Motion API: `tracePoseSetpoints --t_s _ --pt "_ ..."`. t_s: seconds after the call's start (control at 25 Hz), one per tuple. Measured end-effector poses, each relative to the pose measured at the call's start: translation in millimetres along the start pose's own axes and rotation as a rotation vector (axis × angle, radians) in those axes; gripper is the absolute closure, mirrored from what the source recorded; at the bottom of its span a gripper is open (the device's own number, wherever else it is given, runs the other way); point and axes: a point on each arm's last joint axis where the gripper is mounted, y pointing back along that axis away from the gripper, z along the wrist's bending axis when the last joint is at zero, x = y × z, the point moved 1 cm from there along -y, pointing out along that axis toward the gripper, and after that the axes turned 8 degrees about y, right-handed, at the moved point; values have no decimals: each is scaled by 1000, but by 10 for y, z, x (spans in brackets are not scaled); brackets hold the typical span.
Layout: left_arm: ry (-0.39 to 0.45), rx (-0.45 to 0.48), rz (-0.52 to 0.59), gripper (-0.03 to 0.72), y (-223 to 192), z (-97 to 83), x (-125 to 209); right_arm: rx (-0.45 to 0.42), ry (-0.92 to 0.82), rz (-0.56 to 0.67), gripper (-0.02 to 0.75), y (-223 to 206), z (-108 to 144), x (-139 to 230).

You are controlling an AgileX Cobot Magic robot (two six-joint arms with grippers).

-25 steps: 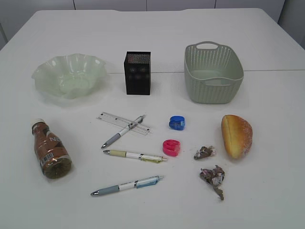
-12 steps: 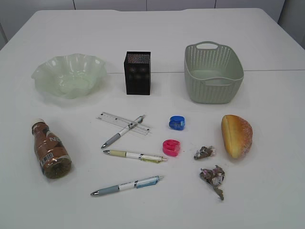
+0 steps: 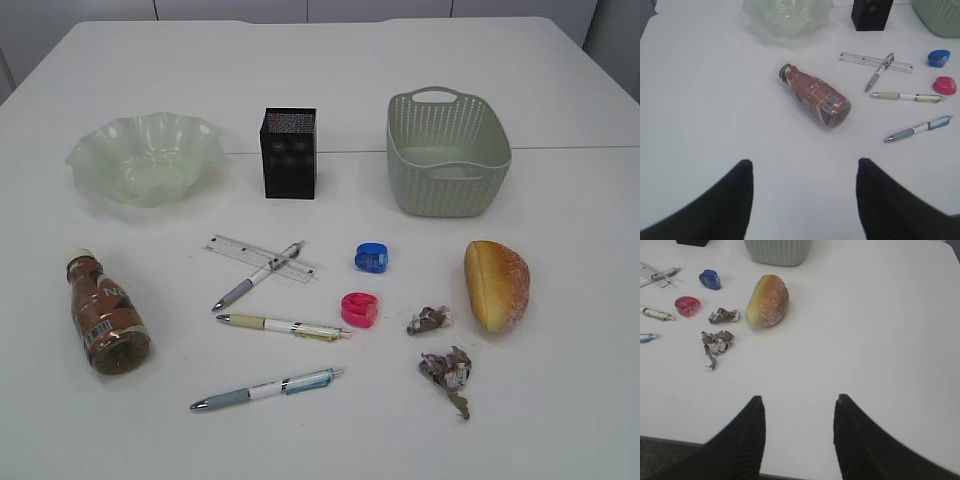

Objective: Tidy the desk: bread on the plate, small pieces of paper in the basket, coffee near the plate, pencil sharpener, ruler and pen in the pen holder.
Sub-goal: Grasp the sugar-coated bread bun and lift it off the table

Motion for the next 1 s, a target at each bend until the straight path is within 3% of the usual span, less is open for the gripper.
tracePoseSetpoints --t_s 0.2,0.44,0.8,1.0 --pt "-6 7 -39 232 130 -37 -122 0 0 0 407 0 0 0" --pt "3 -5 51 239 63 -65 -309 -7 -3 17 406 49 -2 -19" --pt "36 -13 190 244 -164 -126 -713 -127 -213 265 406 -114 19 -490" --pt "84 -26 343 244 -534 -150 -987 -187 -257 372 406 -385 28 -823"
